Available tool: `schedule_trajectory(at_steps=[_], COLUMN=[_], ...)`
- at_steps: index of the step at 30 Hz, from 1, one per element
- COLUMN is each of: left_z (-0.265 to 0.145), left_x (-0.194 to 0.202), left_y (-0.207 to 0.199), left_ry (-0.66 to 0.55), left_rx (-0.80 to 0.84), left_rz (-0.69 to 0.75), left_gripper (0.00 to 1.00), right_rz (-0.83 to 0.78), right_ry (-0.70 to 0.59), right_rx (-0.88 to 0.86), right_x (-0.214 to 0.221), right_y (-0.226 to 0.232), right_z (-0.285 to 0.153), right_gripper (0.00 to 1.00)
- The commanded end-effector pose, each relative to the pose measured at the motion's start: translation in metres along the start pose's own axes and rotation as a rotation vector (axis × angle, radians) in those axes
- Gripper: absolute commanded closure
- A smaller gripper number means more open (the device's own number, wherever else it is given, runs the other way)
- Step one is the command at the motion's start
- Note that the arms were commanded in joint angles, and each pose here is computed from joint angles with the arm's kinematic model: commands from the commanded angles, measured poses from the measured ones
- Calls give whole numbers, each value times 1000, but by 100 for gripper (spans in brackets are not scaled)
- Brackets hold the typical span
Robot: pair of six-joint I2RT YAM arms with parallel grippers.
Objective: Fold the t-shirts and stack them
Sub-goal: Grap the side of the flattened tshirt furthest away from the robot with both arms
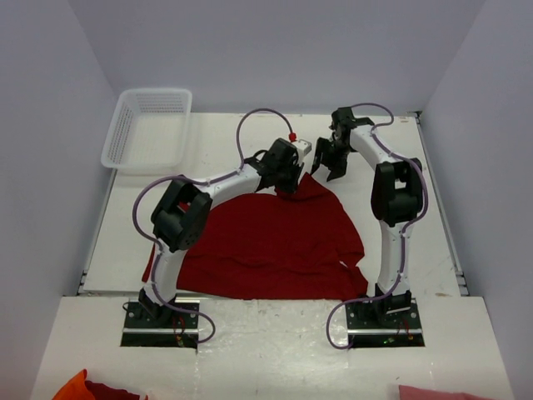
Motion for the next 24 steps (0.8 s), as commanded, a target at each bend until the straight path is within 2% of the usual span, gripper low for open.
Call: schedule_trajectory(at_steps=[1, 6, 16, 24], left_z=[-16, -20, -16, -14], left_x=[-6, 6, 21, 21], left_y=[-18, -25, -23, -21], left_ry=[-47, -34, -10, -11], left_rx=[52, 80, 73, 69], left_rz=[-4, -6, 0, 5], left_gripper=[100, 100, 100, 100], right_rz=[-36, -47, -98, -140], right_ry=[-26, -25, -126, -108], right_rx=[-37, -32, -25, -47], right_x=[4, 12, 16, 21], right_y=[11, 13, 17, 28], right_z=[-13, -15, -43, -45], right_gripper=[37, 37, 36, 36])
Point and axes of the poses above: each gripper's point midway between its finger pads, its own z axis out along the fingers, its own y axis along the line the jaws close on, x = y × z, the point moved 5 cm from there along -z, back along the fingers, and after that the axes turned 11 degrees about -z, right-handed, at the moved point
